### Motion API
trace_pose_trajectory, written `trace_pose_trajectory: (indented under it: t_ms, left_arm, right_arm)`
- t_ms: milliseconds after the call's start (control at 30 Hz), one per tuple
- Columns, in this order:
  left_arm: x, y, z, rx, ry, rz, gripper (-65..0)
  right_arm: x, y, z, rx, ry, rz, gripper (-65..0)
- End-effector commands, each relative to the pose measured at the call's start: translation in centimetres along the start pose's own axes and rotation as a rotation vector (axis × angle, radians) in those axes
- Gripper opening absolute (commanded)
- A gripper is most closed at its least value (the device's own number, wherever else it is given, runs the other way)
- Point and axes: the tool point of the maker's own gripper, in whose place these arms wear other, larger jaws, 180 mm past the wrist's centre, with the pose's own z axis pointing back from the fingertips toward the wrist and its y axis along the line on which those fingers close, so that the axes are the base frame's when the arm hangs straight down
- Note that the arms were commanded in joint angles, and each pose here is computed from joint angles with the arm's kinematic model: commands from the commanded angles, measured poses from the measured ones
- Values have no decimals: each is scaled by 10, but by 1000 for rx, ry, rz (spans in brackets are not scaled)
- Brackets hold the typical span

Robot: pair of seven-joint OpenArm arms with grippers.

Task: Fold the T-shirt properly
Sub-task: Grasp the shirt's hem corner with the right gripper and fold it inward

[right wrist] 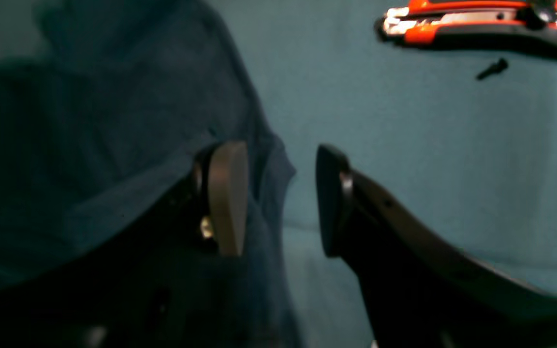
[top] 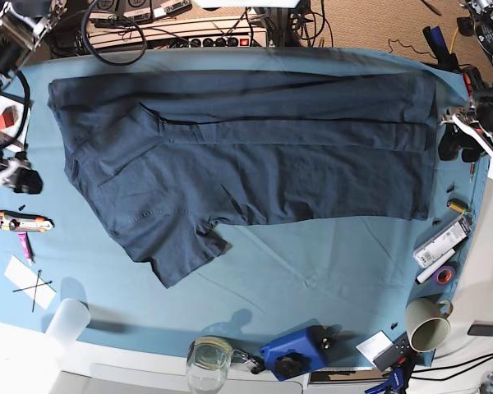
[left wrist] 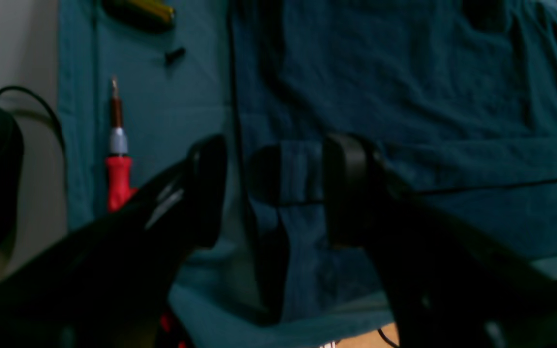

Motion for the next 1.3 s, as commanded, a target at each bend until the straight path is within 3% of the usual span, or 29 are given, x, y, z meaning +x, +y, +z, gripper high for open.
trace_pose_trajectory:
  t_ms: [0,100,233,467,600,800,933,1133,1200,1267]
  left_arm:
    - [13,2,4,5,-39,-23,-328]
    - [14,2,4,5,-43,-24,-328]
    - [19,2,3,8,-58,-24,-328]
    - [20,10,-4,5,-60,10,-328]
    - [18,11,-6,5,-55,19,-328]
    - [20,11,-6,2,-65,20,-328]
    - [20,11,-6,2,-65,20,-328]
    - [20,11,-6,2,-65,20,-328]
    - [20,11,-6,2,-65,20,-328]
    - [20,11,-6,2,-66,20,-328]
  right_arm:
    - [35,-2,8,-27,-99,58,-409]
    - [63,5,-7,-65,-150,155,-409]
    - [85,7,-27,-108,-141,181,-409]
    - [96,-5,-67,-41,-111,50,-409]
    - [91,-1,-89,16,-67,17,-409]
    - [66,34,-133,103,-2,-47,-409]
    - [48,49,-152,93,51,-3,-409]
    - [22,53,-158,98,114,-14,-410]
    - [8,53,-158,100,165,-17,-467]
    - [-5,57,-156,120,217,-32,-607]
